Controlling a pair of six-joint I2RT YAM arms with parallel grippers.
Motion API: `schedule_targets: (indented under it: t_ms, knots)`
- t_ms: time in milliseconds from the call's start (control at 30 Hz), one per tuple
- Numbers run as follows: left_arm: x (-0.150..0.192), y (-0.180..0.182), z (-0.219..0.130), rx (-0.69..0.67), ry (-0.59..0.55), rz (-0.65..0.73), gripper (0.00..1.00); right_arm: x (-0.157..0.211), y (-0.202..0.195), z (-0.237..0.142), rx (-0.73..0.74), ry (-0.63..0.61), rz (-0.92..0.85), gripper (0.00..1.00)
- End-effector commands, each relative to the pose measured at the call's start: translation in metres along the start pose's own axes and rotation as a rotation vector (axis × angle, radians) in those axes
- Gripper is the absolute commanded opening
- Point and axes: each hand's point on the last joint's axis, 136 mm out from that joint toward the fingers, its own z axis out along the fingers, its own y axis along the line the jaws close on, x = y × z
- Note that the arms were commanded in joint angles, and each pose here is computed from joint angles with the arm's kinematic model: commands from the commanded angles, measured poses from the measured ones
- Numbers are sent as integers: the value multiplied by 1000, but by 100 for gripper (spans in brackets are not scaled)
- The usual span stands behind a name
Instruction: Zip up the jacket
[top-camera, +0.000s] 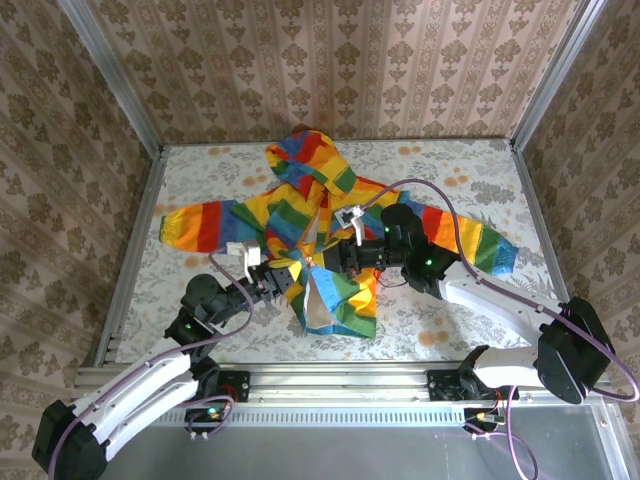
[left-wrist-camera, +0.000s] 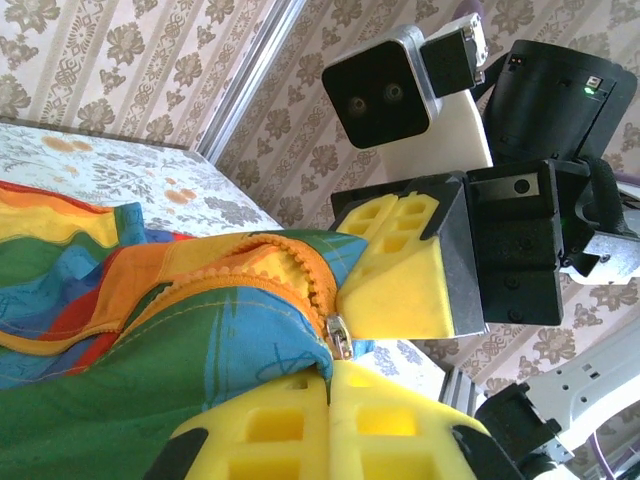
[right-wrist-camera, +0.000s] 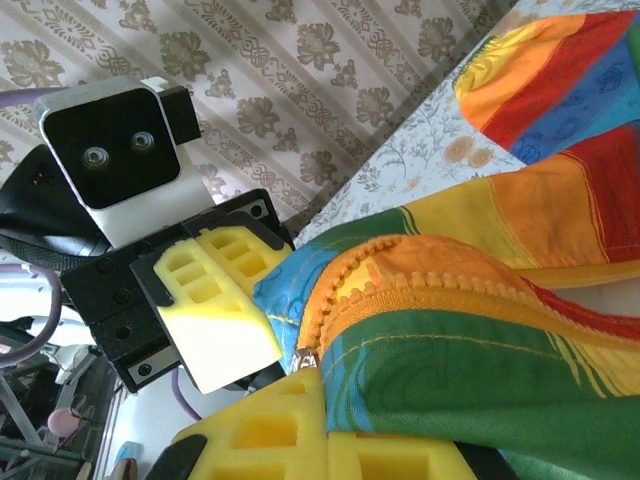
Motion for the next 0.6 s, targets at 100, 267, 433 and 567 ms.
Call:
schedule_targets:
  t_ms: [100,267,433,567]
  knots:
    - [17,-6,-1,35,86,-20,0,-4,5,-1,-46,-3,-3,0]
    - [24,-5,-2,22,132,-68,0,-3,3,-2,-43,1,2,0]
    - [26,-4,-3,12,146,-103,0,3,-1,2,-53,17,23,0]
    - [23,0,-4,-10,116,-143,0,7,-4,3,-58,12,36,0]
